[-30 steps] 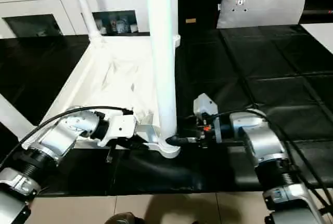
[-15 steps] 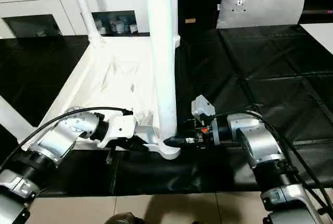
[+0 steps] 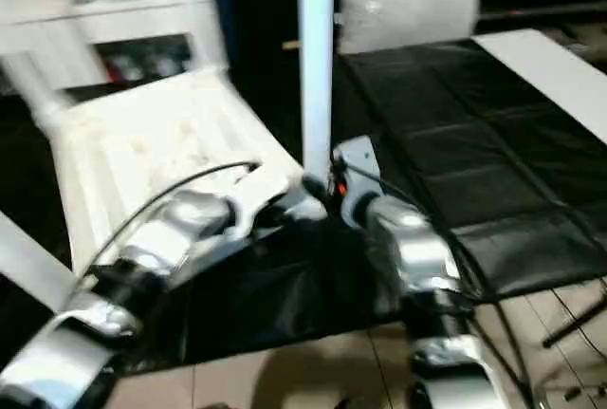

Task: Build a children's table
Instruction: Rotate leg to tighten

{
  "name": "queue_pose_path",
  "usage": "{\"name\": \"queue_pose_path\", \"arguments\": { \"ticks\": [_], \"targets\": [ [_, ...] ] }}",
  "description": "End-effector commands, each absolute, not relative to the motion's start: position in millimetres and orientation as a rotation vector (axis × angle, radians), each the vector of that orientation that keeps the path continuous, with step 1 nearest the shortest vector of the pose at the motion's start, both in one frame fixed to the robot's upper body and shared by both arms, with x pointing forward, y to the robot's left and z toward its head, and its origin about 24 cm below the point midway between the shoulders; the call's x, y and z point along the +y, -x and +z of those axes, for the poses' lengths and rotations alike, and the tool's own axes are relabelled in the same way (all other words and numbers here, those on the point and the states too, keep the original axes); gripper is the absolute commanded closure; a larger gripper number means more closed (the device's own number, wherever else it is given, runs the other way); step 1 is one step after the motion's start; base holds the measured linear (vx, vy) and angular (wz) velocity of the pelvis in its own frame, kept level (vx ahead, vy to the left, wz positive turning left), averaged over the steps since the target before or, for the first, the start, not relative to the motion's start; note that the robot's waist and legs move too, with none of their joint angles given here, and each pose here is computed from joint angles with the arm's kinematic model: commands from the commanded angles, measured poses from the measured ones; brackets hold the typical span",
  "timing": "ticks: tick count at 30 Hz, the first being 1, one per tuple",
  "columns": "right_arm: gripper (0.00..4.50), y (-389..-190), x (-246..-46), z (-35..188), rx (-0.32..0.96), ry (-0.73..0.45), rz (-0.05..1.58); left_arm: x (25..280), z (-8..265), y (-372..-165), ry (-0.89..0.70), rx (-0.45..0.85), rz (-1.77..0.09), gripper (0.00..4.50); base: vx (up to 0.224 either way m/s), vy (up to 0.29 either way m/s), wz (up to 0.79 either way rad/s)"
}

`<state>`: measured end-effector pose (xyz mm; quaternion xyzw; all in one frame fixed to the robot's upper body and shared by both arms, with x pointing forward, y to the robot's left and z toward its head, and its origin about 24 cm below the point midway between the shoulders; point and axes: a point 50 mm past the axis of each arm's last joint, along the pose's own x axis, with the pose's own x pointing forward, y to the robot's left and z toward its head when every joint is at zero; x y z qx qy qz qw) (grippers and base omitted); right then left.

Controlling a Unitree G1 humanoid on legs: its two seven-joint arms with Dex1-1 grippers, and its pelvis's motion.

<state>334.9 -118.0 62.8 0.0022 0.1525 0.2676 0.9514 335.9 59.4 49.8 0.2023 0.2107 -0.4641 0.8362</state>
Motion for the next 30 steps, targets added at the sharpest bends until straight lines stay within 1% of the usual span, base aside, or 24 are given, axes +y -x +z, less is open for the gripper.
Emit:
{"name": "queue_pose_path", "arguments": {
  "ticks": [1,3,4,5,6,7,9,10,12,13,15,16,17,18,19,21,23,25,26,27,29,30],
  "targets": [
    [2.60,-333.0,-98.4,60,0.314,-0.031,0.592,40,70,-339,-0.467,0.333,-1.036,4.50,0.000,0.000,0.00],
    [1.90,-332.3,-96.8,61,0.291,-0.003,0.610,40,69,-337,-0.459,0.339,-1.041,4.50,0.000,0.000,0.00],
    [1.90,-332.0,-96.5,62,0.284,-0.002,0.607,41,69,-337,-0.460,0.341,-1.037,4.50,0.000,0.000,0.00],
    [1.90,-330.8,-96.8,65,0.259,-0.030,0.622,43,68,-337,-0.466,0.338,-1.040,4.50,0.000,0.000,0.00],
    [1.70,-330.5,-97.1,66,0.254,-0.034,0.623,44,68,-337,-0.466,0.338,-1.040,4.50,0.000,0.000,0.00],
    [1.70,-330.1,-97.5,67,0.246,-0.040,0.626,46,68,-338,-0.466,0.339,-1.039,4.50,0.000,0.000,0.00],
    [1.44,-326.3,-102.8,69,0.215,-0.012,0.680,51,66,-335,-0.475,0.322,-1.077,4.50,0.000,0.000,0.00],
    [1.44,-325.0,-106.0,69,0.212,-0.003,0.693,53,65,-334,-0.480,0.320,-1.094,4.50,0.000,0.000,0.00],
    [1.32,-320.9,-113.8,70,0.199,0.013,0.742,58,62,-330,-0.494,0.310,-1.144,4.50,0.000,0.000,0.00],
    [1.15,-319.7,-117.0,70,0.197,0.020,0.756,61,61,-329,-0.496,0.318,-1.150,4.50,0.000,0.000,0.00],
    [1.01,-316.6,-129.5,71,0.193,0.037,0.798,67,58,-327,-0.514,0.321,-1.181,4.50,0.000,0.000,0.00],
    [0.96,-316.6,-129.5,71,0.193,0.037,0.798,67,58,-327,-0.514,0.321,-1.181,4.50,0.000,0.000,0.00],
    [0.85,-314.0,-139.7,74,0.189,0.059,0.848,73,56,-324,-0.539,0.318,-1.218,4.50,0.000,0.000,0.00],
    [0.85,-310.5,-150.2,78,0.187,0.092,0.918,78,55,-321,-0.564,0.309,-1.275,4.50,0.000,0.000,0.00],
    [0.61,-310.3,-150.7,79,0.187,0.093,0.922,78,55,-321,-0.566,0.309,-1.278,4.50,0.000,0.000,0.00],
    [0.54,-303.8,-162.5,82,0.237,0.141,1.058,85,54,-316,-0.603,0.307,-1.364,4.50,0.000,0.000,0.00],
    [0.35,-301.2,-166.7,84,0.262,0.161,1.117,89,53,-313,-0.623,0.312,-1.409,4.50,0.000,0.000,0.00],
    [0.18,-300.5,-168.5,84,0.274,0.177,1.141,90,53,-311,-0.637,0.314,-1.440,4.50,0.000,0.000,0.00],
    [0.18,-301.1,-169.7,86,0.271,0.211,1.161,91,53,-308,-0.646,0.321,-1.482,4.50,0.000,0.000,0.00],
    [0.18,-301.0,-170.6,89,0.281,0.244,1.223,94,53,-300,-0.656,0.323,-1.580,4.50,0.000,0.000,0.00],
    [0.18,-298.8,-169.8,90,0.298,0.244,1.288,95,54,-296,-0.681,0.321,-1.632,4.50,0.000,0.000,0.00],
    [0.32,-297.2,-168.9,90,0.308,0.223,1.331,97,54,-294,-0.689,0.319,-1.665,4.50,0.000,0.000,0.00]
  ]
}}
